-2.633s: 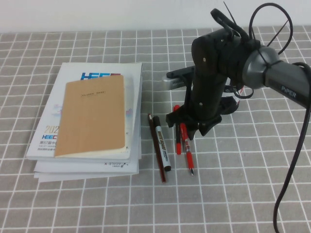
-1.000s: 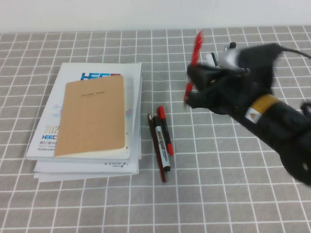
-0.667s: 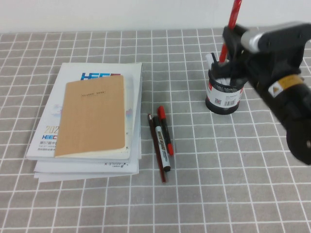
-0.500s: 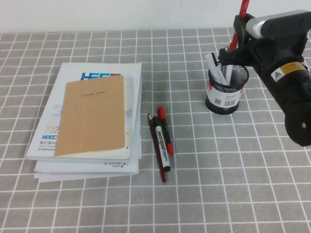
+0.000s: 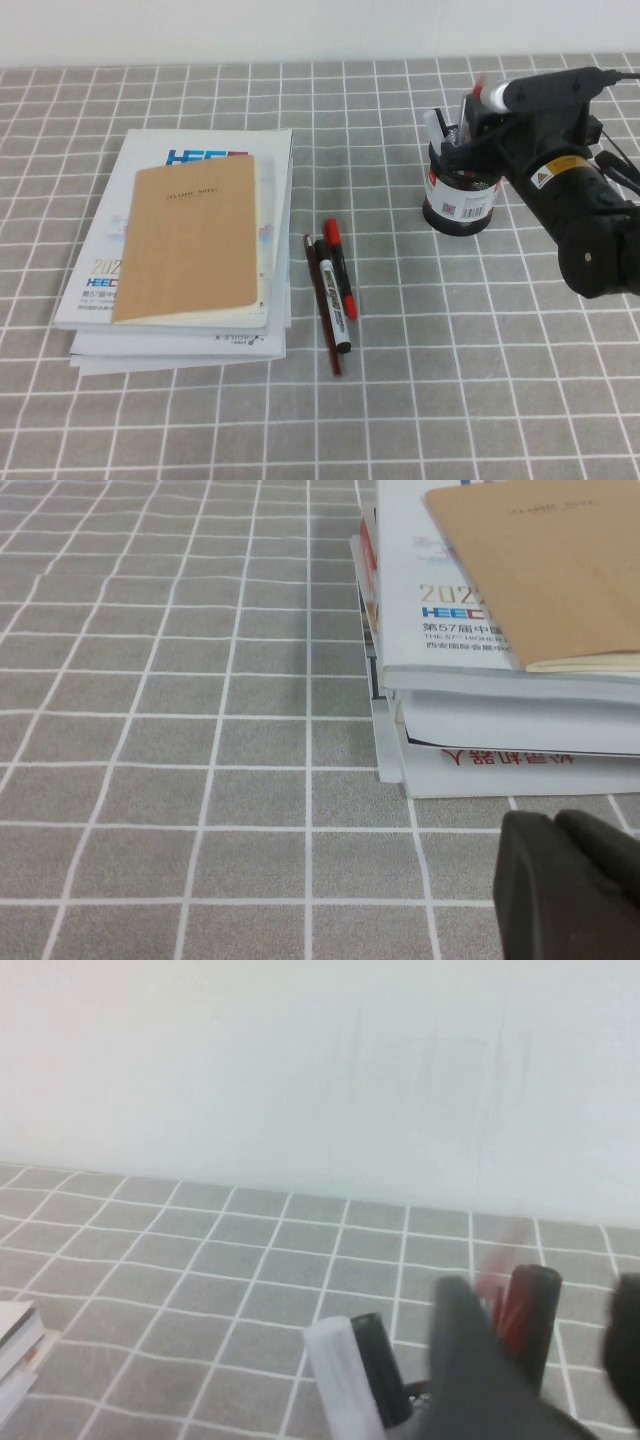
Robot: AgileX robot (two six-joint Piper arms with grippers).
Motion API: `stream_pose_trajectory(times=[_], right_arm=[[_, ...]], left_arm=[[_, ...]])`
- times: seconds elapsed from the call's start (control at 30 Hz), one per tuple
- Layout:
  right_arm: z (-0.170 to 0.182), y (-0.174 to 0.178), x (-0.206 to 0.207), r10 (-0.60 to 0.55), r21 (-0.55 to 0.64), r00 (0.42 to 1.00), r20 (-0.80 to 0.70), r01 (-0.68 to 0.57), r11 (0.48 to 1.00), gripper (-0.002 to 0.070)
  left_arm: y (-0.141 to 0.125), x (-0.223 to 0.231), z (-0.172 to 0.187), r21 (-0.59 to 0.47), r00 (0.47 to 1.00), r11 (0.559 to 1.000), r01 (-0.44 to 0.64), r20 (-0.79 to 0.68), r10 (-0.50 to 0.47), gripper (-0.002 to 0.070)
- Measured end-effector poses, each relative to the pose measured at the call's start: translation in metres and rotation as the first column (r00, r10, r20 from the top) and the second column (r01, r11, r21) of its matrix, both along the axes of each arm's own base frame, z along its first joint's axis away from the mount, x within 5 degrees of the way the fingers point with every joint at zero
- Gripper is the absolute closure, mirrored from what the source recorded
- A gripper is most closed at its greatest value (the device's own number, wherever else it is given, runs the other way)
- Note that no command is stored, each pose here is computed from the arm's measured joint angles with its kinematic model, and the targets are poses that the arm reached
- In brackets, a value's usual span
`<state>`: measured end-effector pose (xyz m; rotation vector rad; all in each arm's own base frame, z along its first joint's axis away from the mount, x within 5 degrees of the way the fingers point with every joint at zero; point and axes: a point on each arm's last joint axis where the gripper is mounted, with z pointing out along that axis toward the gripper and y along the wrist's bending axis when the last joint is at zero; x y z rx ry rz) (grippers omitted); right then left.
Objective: Put the pen into the pen holder
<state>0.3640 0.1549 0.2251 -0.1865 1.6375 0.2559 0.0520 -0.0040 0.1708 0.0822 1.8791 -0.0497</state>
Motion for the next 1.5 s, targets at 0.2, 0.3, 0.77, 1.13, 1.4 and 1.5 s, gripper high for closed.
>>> stream_pose_trajectory(times=[0.2,0.3,0.77,1.13,1.4,1.5], right_arm=[[0.007,-0.001,-0.003,0.005,0.003,1.0,-0.017,-0.005,1.0,0.0351],[0.028,0.0,-0.015,0.04,-0.01,0.998,-0.057,-0.04,0.999,0.0538],[0.112,-0.028,-0.165,0.295,-0.189,0.905,-0.307,-0.361,0.913,0.0688],[0.088,-0.091,-0.261,0.29,-0.246,0.95,-0.115,-0.31,0.919,0.0689],[0.051,-0.122,-0.289,0.152,-0.237,0.988,0.0,-0.148,0.96,0.0689],[0.038,-0.134,-0.297,0.045,-0.217,0.998,0.033,-0.037,0.975,0.0689]], left_arm=[[0.0,0.0,0.0,0.0,1.0,1.0,0.0,0.0,0.0,0.068],[0.0,0.0,0.0,0.0,1.0,1.0,0.0,0.0,0.0,0.068],[0.0,0.0,0.0,0.0,1.0,1.0,0.0,0.0,0.0,0.068],[0.0,0.0,0.0,0.0,1.0,1.0,0.0,0.0,0.0,0.068],[0.0,0.0,0.0,0.0,1.0,1.0,0.0,0.0,0.0,0.068],[0.0,0.0,0.0,0.0,1.0,1.0,0.0,0.0,0.0,0.068]])
